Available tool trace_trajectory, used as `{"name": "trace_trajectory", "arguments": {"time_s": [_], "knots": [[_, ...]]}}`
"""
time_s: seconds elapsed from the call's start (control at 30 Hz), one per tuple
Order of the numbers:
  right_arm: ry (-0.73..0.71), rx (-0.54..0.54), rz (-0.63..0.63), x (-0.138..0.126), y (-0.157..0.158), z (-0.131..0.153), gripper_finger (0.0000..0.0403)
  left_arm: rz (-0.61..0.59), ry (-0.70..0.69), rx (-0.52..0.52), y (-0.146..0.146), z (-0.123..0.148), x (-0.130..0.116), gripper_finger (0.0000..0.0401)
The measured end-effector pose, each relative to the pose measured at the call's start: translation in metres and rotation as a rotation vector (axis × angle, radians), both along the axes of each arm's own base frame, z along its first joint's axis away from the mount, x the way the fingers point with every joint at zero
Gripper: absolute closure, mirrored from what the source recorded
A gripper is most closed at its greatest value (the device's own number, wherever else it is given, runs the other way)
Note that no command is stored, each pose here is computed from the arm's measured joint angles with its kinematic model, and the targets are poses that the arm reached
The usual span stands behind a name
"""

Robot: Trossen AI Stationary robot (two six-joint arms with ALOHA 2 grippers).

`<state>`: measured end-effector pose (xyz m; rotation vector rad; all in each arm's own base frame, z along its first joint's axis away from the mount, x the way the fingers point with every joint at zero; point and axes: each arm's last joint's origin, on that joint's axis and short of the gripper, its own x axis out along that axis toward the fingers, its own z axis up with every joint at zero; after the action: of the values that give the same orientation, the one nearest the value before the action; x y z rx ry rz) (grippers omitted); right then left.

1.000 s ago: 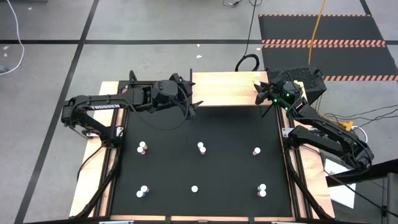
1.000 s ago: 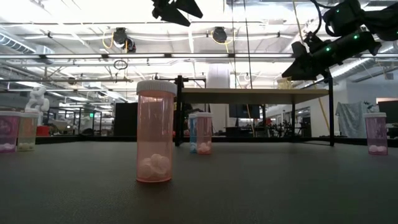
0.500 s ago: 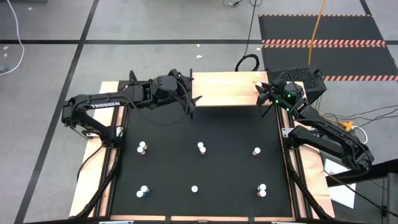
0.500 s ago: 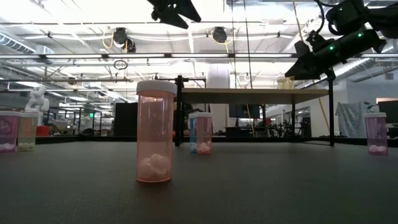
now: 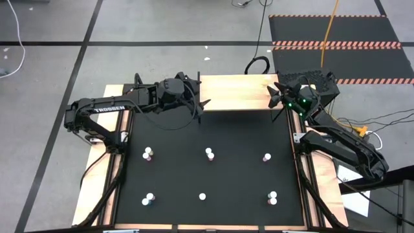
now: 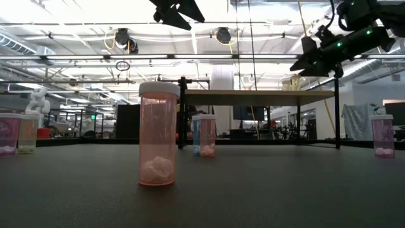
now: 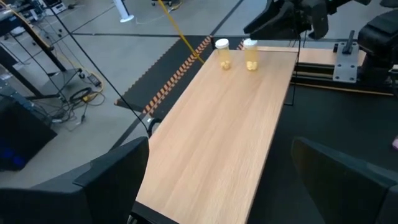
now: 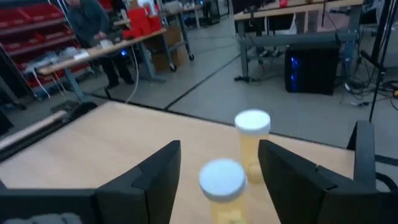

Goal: Pick and place medicine bottles onto shelf by color
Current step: Put the top right pink medicine bottle on the shelf

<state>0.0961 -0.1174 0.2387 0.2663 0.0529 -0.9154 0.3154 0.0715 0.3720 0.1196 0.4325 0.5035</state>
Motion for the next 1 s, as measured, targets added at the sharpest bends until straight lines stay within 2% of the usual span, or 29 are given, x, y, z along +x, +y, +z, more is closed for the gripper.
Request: {"name": "trace_trajectory", "arguments": {"time_s": [0.2,0.5,0.6,0.8,0.9,1.0], "knots": [[-0.013,-0.100,0.053,0.001,0.009,0.028,0.0191,0.010,-0.004,0.016,0.000,0.001,0.000,0.0009],[0.120,-0.207,0.262,0.020,0.030,0.087,0.0191,0.020,-0.089,-0.010,-0.007,0.007,0.003,0.0009],[0.183,-0.204,0.335,0.028,0.040,0.102,0.0190,0.020,-0.127,-0.049,-0.012,0.010,0.002,0.0009],[0.345,-0.081,0.526,0.045,0.066,0.107,0.0190,0.027,-0.165,-0.083,-0.021,0.015,-0.002,0.0009],[0.398,0.059,0.628,0.052,0.082,0.099,0.0192,0.035,-0.167,-0.100,-0.024,0.014,-0.001,0.0009],[0.525,0.222,0.736,0.056,0.102,0.081,0.0200,0.029,-0.169,-0.100,-0.027,0.014,-0.001,0.0009]]}}
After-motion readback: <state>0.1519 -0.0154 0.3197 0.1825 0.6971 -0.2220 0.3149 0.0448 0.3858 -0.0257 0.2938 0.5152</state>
